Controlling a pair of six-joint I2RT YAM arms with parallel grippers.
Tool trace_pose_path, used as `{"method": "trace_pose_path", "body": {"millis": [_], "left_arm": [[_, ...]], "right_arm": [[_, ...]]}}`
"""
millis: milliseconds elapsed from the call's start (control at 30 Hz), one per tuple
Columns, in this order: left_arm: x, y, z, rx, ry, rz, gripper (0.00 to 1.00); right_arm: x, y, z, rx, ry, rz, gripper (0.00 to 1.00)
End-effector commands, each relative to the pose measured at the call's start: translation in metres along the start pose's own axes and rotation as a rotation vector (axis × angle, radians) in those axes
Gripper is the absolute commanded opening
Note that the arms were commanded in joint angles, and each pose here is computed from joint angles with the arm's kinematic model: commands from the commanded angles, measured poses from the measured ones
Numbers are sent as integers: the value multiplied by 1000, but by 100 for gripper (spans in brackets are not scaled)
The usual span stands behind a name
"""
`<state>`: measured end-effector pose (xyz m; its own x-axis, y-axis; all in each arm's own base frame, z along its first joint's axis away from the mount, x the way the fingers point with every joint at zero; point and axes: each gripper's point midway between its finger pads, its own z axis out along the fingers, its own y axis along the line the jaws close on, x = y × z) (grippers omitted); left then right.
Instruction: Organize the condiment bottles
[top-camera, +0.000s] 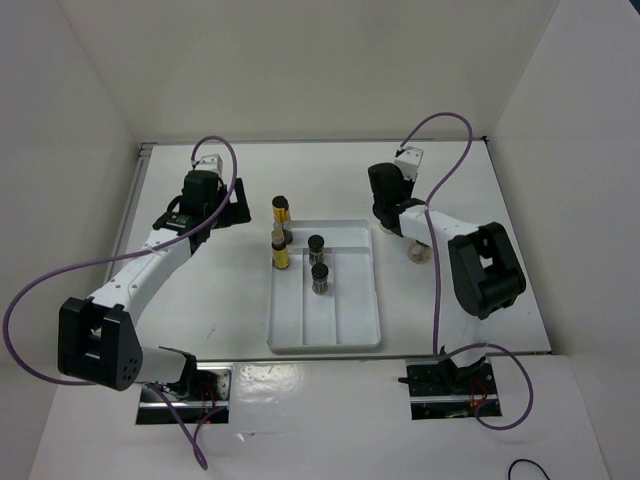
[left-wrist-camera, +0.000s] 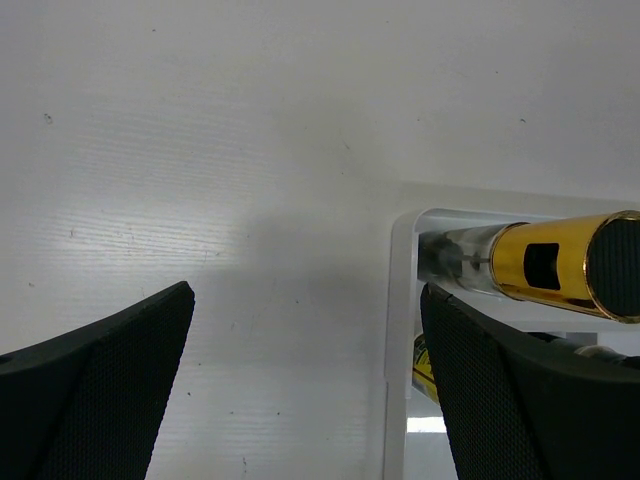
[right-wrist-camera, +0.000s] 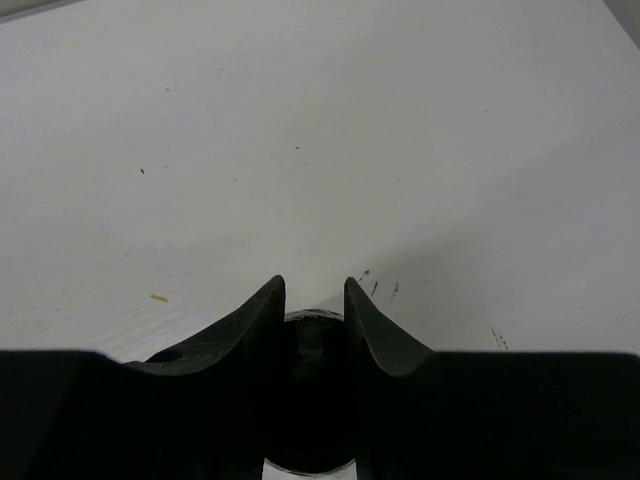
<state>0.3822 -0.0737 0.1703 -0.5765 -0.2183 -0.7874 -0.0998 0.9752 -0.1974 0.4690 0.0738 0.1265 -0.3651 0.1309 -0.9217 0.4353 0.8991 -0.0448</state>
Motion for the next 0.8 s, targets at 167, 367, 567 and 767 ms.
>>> {"method": "trace_pose_path", "body": {"millis": [167,367,567,767], "left_arm": [[-16,-3,1,6,-45,-15,100],[-21,-4,-4,12,-62,-17,100],[-26,-5,-10,19,-82,-20,100],[-27,-6,-15,31,-89,-21,100]], "right_arm": [[0,-9,1,53,8,22,0],[-36,-17,-24,11,-40,76,0],[-47,-16,-32,-23,-40,53,0],[-44,-14,-31,-26,-22,37,0]]}}
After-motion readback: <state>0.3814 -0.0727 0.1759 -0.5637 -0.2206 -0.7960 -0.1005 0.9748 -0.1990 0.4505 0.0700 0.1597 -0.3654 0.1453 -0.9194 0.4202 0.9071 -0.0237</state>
